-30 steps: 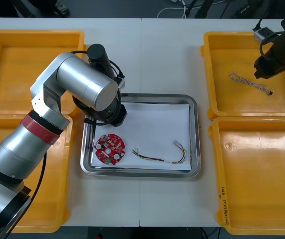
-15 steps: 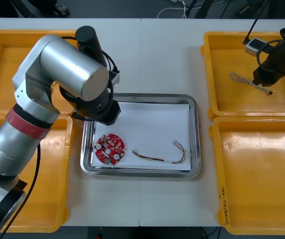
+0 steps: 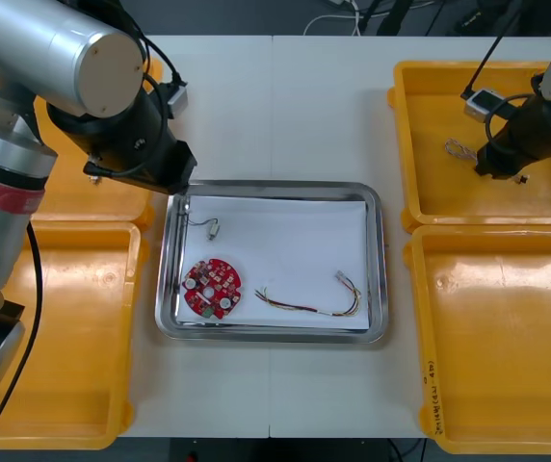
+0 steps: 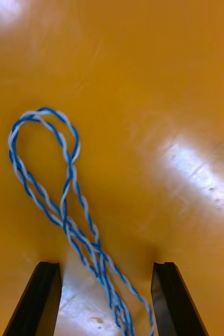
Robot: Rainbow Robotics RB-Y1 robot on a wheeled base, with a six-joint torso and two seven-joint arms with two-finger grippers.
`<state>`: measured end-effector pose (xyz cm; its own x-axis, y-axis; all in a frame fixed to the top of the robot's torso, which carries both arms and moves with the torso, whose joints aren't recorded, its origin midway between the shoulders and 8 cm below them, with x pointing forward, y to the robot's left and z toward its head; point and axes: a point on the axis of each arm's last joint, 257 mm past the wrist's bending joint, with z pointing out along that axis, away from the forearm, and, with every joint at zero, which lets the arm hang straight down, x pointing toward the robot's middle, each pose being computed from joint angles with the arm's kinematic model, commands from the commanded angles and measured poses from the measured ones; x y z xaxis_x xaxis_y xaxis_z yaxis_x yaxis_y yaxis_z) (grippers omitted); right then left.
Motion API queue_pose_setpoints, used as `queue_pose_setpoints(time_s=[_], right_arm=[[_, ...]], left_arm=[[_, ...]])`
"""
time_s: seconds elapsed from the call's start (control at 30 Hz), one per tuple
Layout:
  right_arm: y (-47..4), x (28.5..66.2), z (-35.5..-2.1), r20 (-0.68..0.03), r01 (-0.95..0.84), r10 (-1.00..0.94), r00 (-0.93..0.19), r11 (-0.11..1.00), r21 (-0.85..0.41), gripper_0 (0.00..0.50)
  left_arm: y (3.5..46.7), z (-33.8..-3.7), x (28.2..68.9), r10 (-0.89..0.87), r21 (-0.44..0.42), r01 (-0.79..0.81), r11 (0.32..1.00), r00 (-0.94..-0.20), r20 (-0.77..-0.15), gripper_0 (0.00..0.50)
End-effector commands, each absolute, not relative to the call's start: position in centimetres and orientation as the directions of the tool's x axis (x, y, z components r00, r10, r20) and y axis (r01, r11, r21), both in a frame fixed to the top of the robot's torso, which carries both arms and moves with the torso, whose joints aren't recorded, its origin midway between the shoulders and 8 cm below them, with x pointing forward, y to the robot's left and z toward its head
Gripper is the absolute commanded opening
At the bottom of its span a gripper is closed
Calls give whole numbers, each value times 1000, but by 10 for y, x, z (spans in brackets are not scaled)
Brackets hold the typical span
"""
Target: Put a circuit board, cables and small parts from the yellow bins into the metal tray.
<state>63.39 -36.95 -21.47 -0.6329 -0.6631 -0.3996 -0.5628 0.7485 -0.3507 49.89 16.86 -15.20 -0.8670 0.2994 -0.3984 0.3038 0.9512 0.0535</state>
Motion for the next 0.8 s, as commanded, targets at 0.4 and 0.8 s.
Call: queue_pose_setpoints(time_s=[0.4, 0.8], right_arm=[[-363, 654, -178, -421, -575, -695, -583, 719, -391, 500], [-364, 648, -200, -428, -569, -668, -609, 744, -351, 500]], left_arm=[[233, -84, 534, 245, 89, 229, 969, -859, -450, 500], [290, -82, 555, 274, 121, 246, 962, -859, -433, 500]])
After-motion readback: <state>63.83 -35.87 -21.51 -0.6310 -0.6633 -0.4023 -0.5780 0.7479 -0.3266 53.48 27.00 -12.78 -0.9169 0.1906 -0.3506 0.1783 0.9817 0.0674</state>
